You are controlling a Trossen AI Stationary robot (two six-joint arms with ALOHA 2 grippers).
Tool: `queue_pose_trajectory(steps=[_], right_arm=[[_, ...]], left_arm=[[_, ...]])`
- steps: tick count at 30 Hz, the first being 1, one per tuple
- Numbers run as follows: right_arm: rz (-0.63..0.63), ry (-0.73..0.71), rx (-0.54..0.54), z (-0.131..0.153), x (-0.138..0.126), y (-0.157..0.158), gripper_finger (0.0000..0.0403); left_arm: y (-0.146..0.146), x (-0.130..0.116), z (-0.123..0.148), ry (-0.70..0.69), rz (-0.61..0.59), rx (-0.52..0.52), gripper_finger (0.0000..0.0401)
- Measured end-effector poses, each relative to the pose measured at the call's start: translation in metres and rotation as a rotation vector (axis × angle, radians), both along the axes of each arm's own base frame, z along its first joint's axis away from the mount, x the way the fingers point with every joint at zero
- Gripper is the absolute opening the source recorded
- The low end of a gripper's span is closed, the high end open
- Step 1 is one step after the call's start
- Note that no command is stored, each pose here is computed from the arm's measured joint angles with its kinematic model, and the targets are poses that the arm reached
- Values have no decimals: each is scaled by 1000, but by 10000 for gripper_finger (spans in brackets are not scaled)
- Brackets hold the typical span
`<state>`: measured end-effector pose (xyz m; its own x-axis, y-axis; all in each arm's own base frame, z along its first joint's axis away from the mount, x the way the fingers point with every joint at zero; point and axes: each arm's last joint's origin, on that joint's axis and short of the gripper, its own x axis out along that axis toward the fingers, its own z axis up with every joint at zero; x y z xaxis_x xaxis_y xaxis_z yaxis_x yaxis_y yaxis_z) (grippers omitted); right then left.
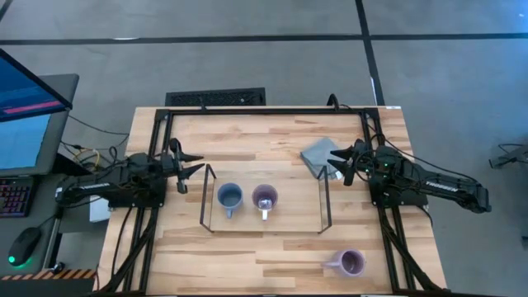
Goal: Stack small to large cups/mugs on shelf
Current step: Put the purple mug on the shelf
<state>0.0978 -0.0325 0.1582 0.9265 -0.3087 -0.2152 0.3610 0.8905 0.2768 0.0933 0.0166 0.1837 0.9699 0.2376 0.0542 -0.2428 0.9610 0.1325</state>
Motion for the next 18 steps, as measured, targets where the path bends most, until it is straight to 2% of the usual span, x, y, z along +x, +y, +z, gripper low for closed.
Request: queue_pose_trajectory(steps=[11, 16, 18], right_arm=[[0, 0, 1, 0, 0, 0, 230], [0, -8, 5, 3, 0, 0, 230], [-8, -50, 39, 12, -1, 0, 230]], left_arm=[[0, 0, -2, 64, 13, 152, 98], [0, 0, -5, 97, 9, 159, 98], [0, 0, -5, 97, 8, 159, 98]])
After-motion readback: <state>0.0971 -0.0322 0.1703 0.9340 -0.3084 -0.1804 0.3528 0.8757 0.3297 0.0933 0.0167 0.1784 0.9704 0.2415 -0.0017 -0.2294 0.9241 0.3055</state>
